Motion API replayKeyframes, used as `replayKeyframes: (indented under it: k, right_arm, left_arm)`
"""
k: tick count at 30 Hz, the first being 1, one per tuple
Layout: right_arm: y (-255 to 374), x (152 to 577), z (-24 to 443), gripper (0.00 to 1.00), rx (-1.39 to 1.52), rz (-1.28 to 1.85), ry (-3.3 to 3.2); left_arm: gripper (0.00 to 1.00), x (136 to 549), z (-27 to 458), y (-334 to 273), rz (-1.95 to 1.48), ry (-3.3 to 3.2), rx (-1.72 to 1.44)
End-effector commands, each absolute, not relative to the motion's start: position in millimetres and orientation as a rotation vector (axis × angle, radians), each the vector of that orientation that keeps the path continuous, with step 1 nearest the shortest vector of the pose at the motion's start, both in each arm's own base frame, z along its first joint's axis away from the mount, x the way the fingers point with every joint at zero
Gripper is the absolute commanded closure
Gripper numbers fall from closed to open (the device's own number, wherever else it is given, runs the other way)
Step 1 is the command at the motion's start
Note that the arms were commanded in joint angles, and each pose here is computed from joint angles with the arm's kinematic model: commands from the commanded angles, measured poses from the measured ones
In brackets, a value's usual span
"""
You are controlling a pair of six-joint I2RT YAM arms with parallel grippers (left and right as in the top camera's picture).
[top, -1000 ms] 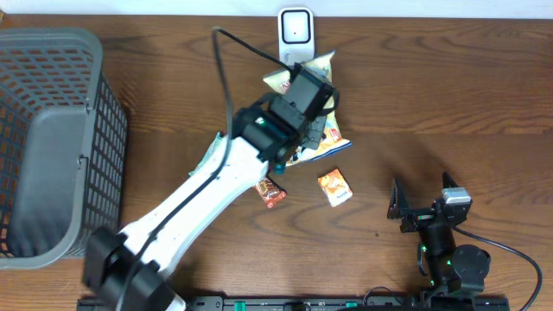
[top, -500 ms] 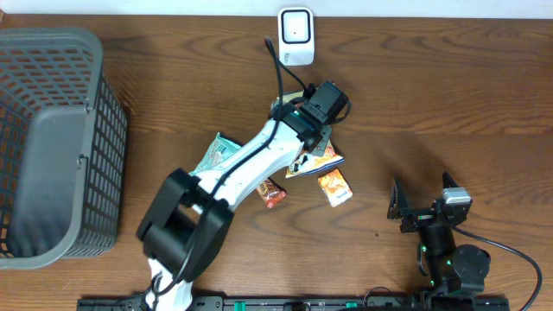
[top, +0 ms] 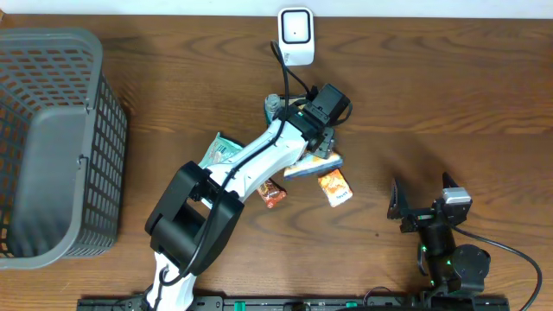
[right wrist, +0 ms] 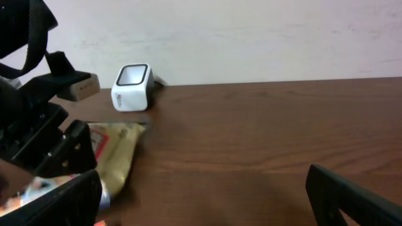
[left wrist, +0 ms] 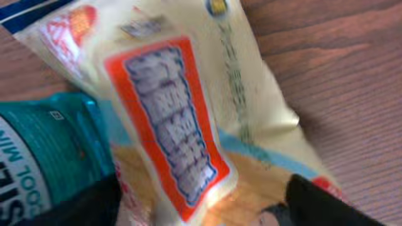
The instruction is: Scan the item barcode
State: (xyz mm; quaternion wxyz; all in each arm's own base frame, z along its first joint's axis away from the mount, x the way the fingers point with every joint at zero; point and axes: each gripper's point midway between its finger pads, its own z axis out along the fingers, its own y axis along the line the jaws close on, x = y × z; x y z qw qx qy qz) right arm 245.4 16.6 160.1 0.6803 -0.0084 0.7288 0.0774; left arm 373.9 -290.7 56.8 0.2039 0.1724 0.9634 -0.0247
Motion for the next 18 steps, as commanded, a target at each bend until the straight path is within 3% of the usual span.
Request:
replayKeyframes:
  k: [1,11,18]
  right_arm:
    - [18.8,245.1,158.7,0.01,-0.034,0.176,1.64]
    - [18.8,245.1,158.7,0.01,-0.034,0.176,1.64]
    - [18.8,245.1,158.7,0.01,-0.034,0.176,1.64]
  left_arm:
    - [0.07,368.8,83.0,-299.0,-0.103,2.644,0.498]
    - [0.04,342.0,217.4,-310.2,-0.276,2.364,0.553]
    - [0.03,348.5,349.2,-218.2,-0.112,2.048,0.263]
